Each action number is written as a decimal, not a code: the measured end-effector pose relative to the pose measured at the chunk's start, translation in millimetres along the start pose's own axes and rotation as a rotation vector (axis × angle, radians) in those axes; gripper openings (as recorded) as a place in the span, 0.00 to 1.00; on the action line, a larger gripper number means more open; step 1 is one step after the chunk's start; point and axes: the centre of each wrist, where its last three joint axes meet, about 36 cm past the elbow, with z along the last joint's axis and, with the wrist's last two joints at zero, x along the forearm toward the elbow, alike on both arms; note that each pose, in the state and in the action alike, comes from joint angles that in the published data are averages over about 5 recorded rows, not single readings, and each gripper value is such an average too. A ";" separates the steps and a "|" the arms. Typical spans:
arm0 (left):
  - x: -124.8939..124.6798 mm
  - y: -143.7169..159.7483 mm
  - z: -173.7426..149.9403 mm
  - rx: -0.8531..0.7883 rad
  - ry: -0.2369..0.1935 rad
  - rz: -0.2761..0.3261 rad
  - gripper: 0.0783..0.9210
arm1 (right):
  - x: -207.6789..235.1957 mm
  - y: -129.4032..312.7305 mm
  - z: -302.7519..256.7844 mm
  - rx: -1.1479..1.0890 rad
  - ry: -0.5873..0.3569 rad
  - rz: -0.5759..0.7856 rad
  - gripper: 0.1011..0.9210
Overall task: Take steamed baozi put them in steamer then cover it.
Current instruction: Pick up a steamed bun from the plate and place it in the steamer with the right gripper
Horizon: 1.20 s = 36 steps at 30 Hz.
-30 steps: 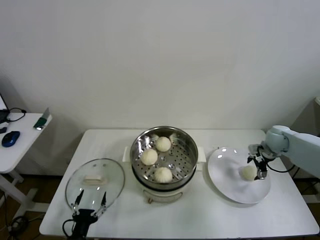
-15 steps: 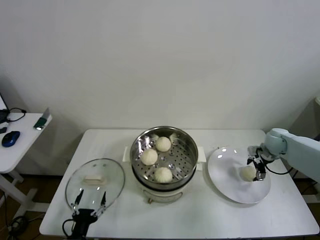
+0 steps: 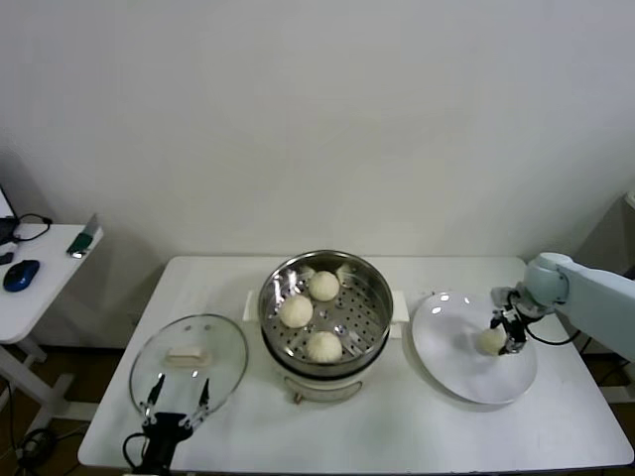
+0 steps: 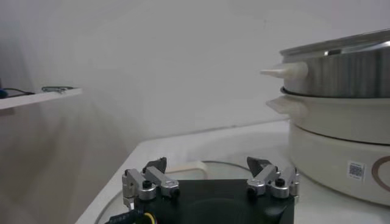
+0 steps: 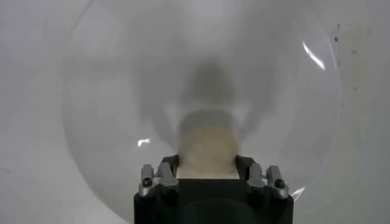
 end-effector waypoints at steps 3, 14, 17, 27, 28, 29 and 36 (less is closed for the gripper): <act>-0.2 -0.1 -0.3 0.000 -0.001 0.000 0.88 | 9.6 -2.2 -0.5 -0.003 -0.006 0.006 0.62; -2.5 -1.8 -3.4 0.000 -0.009 0.010 0.88 | 119.2 -33.6 -41.0 0.045 -0.047 0.091 0.62; -3.3 -1.7 -3.8 0.000 -0.010 0.011 0.88 | 165.5 -40.4 -61.7 0.065 -0.071 0.131 0.62; -5.8 -4.1 -2.6 0.003 -0.009 0.017 0.88 | 274.4 -24.1 -156.1 0.149 -0.197 0.206 0.62; -5.7 -4.0 -2.6 0.003 -0.009 0.016 0.88 | 278.2 -20.2 -166.1 0.155 -0.208 0.206 0.62; -5.5 -3.9 -2.5 0.003 -0.009 0.016 0.88 | 280.8 -16.3 -175.8 0.161 -0.219 0.204 0.62; -5.2 -2.4 -3.0 0.001 -0.011 0.014 0.88 | 278.8 7.4 -235.9 0.183 -0.259 0.185 0.62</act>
